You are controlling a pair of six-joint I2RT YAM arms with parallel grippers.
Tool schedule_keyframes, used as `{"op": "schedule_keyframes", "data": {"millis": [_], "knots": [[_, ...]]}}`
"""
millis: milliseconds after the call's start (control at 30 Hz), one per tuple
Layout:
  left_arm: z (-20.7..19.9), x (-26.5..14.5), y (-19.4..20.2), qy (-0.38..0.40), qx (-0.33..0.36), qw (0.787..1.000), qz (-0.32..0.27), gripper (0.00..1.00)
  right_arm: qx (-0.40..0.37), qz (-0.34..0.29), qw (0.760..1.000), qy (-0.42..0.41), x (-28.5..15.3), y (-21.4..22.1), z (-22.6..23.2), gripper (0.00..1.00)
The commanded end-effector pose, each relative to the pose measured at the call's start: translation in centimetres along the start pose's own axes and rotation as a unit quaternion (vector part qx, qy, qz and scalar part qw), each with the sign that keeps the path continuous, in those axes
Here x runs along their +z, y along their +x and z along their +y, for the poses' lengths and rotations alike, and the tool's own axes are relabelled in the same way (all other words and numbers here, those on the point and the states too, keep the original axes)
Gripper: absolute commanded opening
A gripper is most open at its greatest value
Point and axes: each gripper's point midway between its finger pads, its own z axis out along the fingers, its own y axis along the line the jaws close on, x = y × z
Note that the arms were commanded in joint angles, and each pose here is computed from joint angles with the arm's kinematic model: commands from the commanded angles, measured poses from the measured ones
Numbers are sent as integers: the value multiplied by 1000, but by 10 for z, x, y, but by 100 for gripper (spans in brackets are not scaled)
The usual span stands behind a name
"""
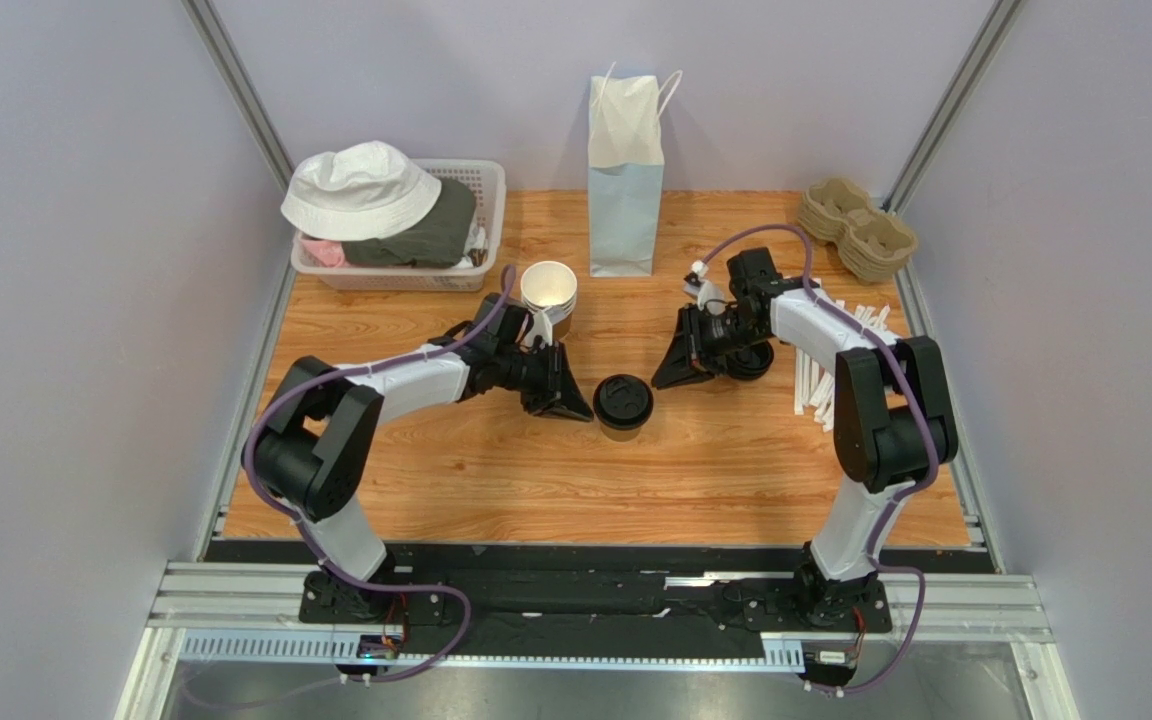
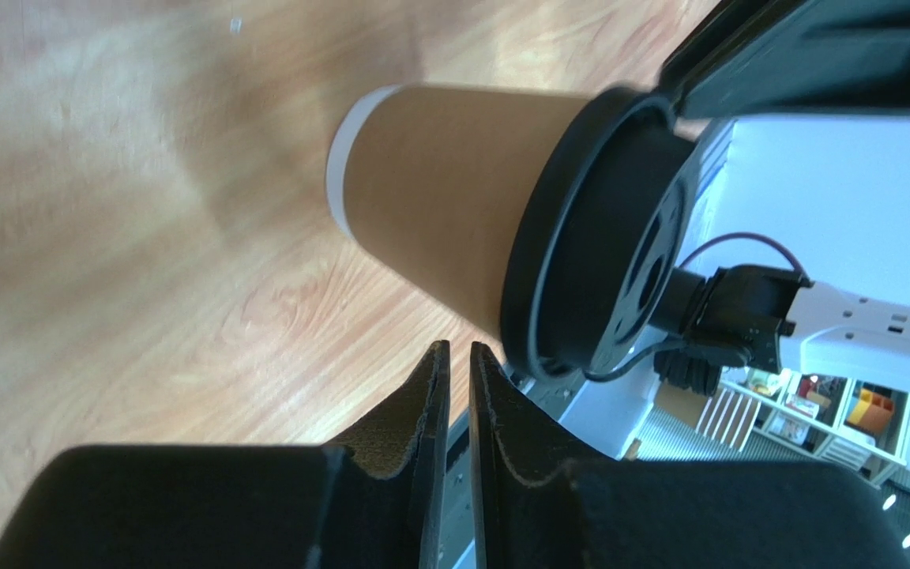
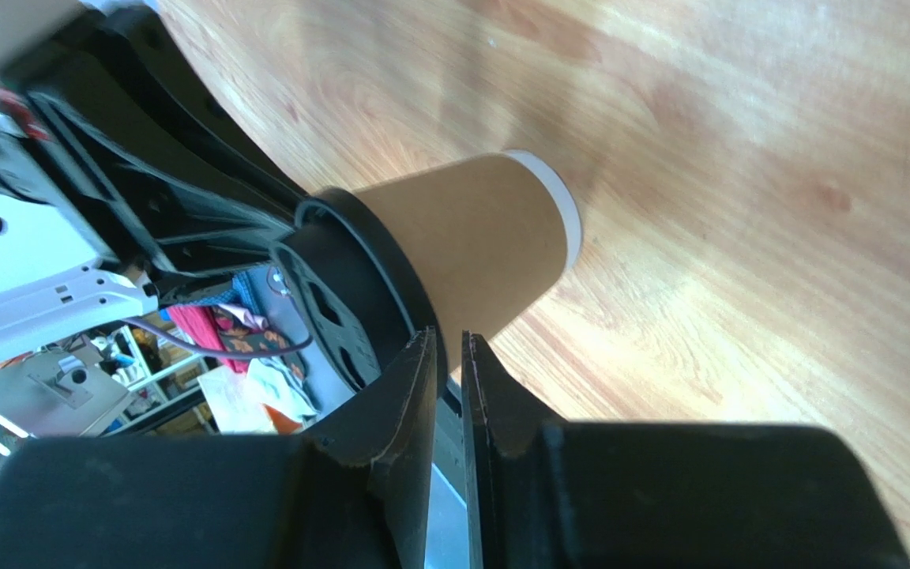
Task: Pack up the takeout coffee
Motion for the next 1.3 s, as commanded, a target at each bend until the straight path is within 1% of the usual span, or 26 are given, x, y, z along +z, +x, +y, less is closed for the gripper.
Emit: {"op": "schedule_keyframes", "data": {"millis": [0,367,467,700,833,867,900,933,967,1000,1033,1067,1100,1133,1167,1200,1267], "knots": [[-22,3,-27,21,34,999,-24,18,-17,4,1000,-2,1,11,4,17],[-26,13,-57,21,50,998,-43,17,-9,30,999,-10,6,43,4,17],[-32,15,-68,26,59,997,-51,17,-4,40,999,-9,8,54,3,17],[-36,20,-78,33,64,996,-53,17,3,51,999,-11,8,69,5,18],[-37,8,-85,32,75,994,-66,19,-5,68,998,-3,-1,79,2,18],[-35,2,-86,35,72,994,-68,19,-10,64,998,-8,-8,79,7,18],[-39,-13,-92,42,73,993,-84,22,-10,55,998,-11,-16,75,7,19],[-50,-22,-91,72,87,990,-82,24,-8,57,998,-26,-25,76,16,20],[-54,-31,-86,89,96,988,-79,27,-25,39,998,-38,-38,72,23,22],[-71,-48,-82,108,121,983,-86,30,-32,33,998,-49,-45,70,30,23],[-81,-55,-71,125,133,980,-76,31,-39,30,996,-70,-53,70,42,26],[-81,-56,-56,131,125,981,-65,32,-59,19,995,-81,-60,64,54,28],[-93,-66,-44,144,131,979,-64,34,-79,5,992,-93,-66,59,67,29],[-98,-67,-37,156,135,976,-62,34,-88,0,990,-106,-68,55,77,32],[-102,-65,-21,161,132,977,-48,34,-94,-4,989,-112,-68,51,90,33],[-103,-62,-14,163,129,977,-41,34,-111,-13,987,-112,-66,44,94,34],[-104,-51,-1,167,115,979,-26,33,-120,-8,986,-113,-58,42,104,34]]}}
